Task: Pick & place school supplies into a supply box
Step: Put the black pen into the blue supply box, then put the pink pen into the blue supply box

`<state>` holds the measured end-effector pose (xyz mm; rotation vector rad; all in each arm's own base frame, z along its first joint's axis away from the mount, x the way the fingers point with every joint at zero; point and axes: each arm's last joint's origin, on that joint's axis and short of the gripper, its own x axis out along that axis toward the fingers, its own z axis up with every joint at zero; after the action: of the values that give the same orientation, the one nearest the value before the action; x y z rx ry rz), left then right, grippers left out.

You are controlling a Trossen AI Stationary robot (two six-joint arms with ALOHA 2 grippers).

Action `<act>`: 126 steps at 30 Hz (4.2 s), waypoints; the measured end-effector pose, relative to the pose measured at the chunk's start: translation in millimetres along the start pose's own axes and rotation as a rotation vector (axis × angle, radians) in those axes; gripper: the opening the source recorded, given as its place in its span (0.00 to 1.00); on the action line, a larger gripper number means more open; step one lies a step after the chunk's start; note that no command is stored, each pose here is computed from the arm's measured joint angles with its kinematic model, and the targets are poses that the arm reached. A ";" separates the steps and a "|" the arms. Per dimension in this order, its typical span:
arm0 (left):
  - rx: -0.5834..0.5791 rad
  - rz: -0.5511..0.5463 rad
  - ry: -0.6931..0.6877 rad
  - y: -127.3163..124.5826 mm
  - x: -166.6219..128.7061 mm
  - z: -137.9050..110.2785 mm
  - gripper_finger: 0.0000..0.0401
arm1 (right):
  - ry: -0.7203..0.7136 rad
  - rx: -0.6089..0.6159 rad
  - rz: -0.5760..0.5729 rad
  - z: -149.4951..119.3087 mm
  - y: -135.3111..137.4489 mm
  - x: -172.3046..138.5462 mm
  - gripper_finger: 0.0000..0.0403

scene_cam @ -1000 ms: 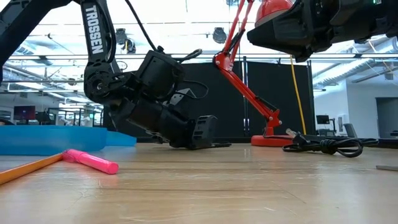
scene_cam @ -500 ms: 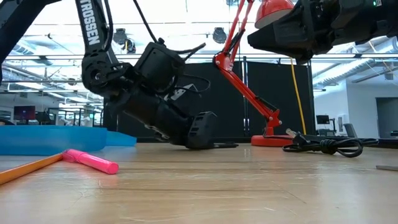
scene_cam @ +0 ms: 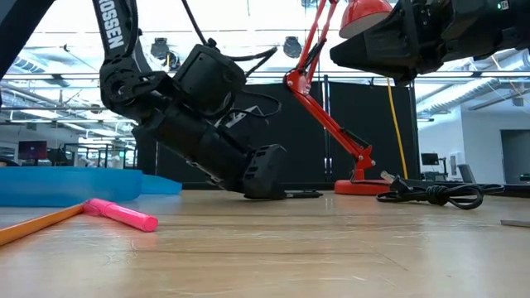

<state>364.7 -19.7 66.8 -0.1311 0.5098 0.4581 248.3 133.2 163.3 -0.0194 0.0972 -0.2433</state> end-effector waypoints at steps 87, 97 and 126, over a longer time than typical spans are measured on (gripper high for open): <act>0.203 -0.099 0.869 55.8 -250.9 8.2 0.08 | 0.023 0.069 -0.005 -2.9 -0.6 0.2 0.12; 0.184 -0.004 0.846 61.8 -247.5 -1.8 0.30 | 0.033 0.070 -0.006 -4.1 -0.8 0.2 0.12; 0.048 0.079 -0.029 54.8 -281.9 37.4 0.26 | 0.055 0.227 0.161 2.2 -21.5 28.3 0.12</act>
<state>138.0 -72.1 239.2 -0.0583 0.4983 0.5236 270.6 105.5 163.5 0.2200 0.1244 -0.0927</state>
